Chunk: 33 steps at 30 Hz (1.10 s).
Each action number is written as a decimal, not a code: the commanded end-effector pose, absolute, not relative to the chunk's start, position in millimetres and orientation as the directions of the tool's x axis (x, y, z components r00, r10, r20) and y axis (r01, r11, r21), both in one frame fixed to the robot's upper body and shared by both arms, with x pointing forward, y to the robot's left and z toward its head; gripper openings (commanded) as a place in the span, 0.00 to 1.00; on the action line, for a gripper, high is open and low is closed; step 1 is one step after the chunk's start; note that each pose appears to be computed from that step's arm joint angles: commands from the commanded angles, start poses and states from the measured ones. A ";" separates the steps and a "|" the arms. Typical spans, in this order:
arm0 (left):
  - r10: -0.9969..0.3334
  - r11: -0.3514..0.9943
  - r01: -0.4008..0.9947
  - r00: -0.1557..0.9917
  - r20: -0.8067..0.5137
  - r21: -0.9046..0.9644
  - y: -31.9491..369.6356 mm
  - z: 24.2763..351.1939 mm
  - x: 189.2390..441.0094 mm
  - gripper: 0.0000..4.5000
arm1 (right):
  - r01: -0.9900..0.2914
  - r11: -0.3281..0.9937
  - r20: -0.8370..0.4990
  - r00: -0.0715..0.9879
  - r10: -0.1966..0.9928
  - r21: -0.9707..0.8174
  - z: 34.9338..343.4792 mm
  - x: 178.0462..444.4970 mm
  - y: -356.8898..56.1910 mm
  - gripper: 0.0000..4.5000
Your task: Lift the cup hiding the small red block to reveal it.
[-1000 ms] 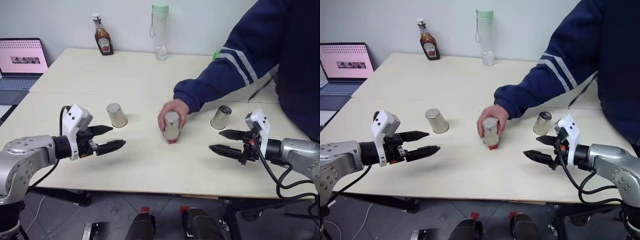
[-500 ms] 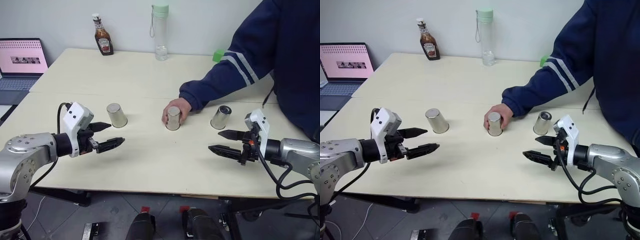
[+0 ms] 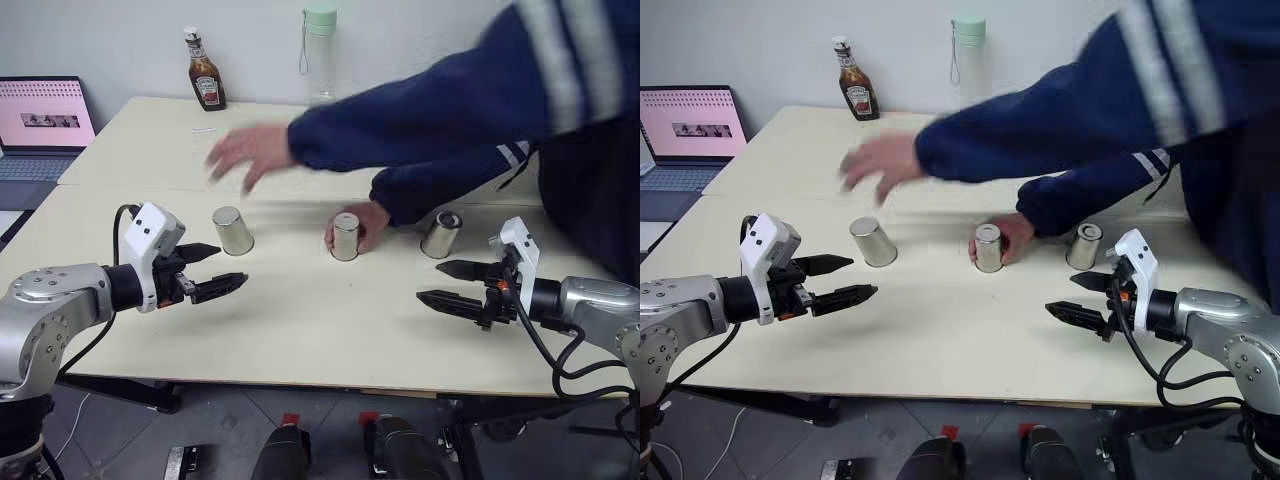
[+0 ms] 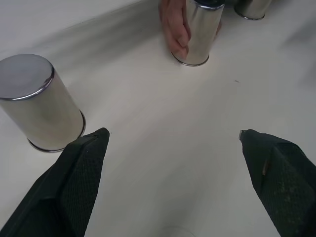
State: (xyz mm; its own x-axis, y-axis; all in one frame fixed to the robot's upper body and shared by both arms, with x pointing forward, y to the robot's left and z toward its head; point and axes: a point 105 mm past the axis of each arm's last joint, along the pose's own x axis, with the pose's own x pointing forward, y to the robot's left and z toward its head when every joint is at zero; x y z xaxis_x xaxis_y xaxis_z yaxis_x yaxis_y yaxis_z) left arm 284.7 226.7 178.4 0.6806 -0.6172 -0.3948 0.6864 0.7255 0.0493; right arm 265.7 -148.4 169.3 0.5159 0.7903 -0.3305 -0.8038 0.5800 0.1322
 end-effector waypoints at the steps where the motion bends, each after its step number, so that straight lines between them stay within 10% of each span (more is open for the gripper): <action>1: -0.602 0.725 0.679 0.706 -0.372 0.115 230.2 195.3 284.1 1.00 | -0.819 0.566 -0.300 0.517 0.802 0.100 180.8 266.0 -147.5 0.99; 33: -0.515 0.781 0.603 0.768 -0.381 0.161 261.7 198.0 281.0 1.00 | -0.836 0.540 -0.318 0.488 0.813 0.096 183.5 260.9 -148.6 0.99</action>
